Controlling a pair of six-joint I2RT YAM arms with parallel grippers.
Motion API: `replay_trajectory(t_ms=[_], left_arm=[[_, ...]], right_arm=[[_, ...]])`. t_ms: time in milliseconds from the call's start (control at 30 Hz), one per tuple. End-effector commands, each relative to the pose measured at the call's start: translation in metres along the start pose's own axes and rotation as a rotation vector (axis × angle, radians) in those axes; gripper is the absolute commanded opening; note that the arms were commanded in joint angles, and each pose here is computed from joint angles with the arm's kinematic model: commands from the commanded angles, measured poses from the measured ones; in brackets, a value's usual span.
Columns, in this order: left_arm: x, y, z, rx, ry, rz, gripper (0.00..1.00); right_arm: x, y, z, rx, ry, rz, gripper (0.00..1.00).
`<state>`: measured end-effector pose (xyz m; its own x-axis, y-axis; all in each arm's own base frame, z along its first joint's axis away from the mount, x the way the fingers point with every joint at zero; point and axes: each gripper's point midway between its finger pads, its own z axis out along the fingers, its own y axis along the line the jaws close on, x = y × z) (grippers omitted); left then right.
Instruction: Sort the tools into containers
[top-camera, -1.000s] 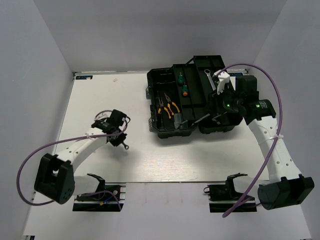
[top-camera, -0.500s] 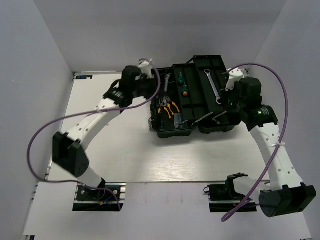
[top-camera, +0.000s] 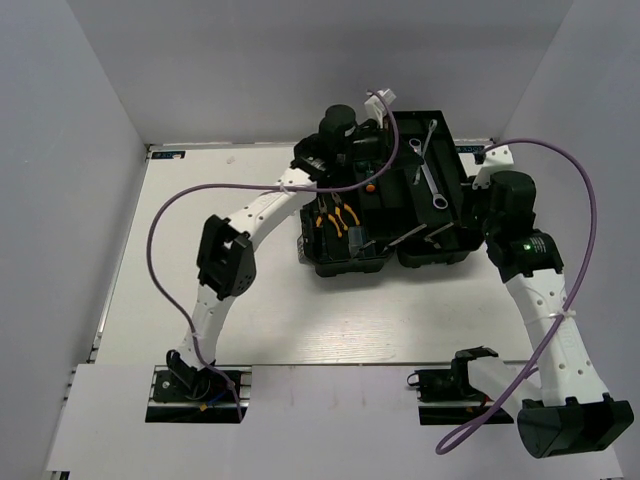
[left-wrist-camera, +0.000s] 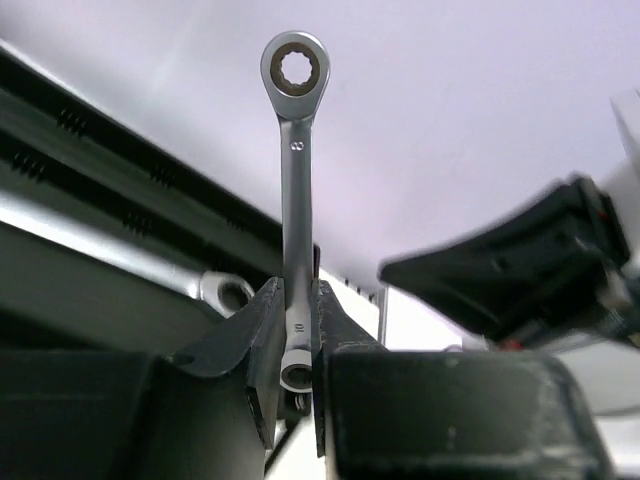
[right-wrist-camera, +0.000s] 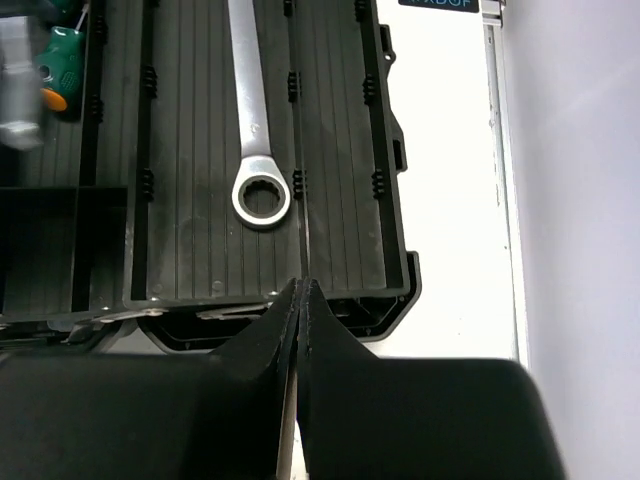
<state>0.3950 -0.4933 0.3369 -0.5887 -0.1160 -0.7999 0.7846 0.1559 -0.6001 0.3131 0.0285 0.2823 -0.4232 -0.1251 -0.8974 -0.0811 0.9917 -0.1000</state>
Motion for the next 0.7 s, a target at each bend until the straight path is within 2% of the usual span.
replay_trajectory(t_ms=[0, 100, 367, 433, 500, 533, 633, 667], left_arm=[[-0.036, -0.029, 0.012, 0.063, -0.125, 0.029, 0.0], [-0.033, -0.008, 0.024, 0.003, -0.169, 0.006, 0.0], [-0.006, 0.032, 0.049, -0.127, -0.17, -0.065, 0.0], [-0.002, 0.036, 0.052, -0.165, -0.17, -0.08, 0.07], [0.003, 0.043, 0.051, -0.195, -0.153, -0.088, 0.22], [0.002, 0.044, 0.051, -0.204, -0.159, -0.088, 0.36], [0.006, 0.047, 0.05, -0.217, -0.143, -0.088, 0.54], [-0.001, 0.042, 0.05, -0.206, -0.156, -0.079, 0.57]], right_arm=[[-0.01, -0.008, -0.005, 0.036, -0.06, 0.043, 0.0], [-0.009, -0.009, -0.009, 0.033, -0.066, 0.046, 0.0], [-0.003, -0.009, -0.011, 0.026, -0.063, 0.05, 0.0], [-0.004, -0.008, -0.012, 0.018, -0.068, 0.051, 0.0], [-0.003, -0.007, -0.012, 0.013, -0.069, 0.051, 0.0], [-0.003, -0.008, -0.012, 0.011, -0.066, 0.052, 0.04], [-0.002, -0.005, -0.012, -0.004, -0.062, 0.049, 0.12], [-0.001, -0.006, -0.013, -0.003, -0.061, 0.049, 0.13]])
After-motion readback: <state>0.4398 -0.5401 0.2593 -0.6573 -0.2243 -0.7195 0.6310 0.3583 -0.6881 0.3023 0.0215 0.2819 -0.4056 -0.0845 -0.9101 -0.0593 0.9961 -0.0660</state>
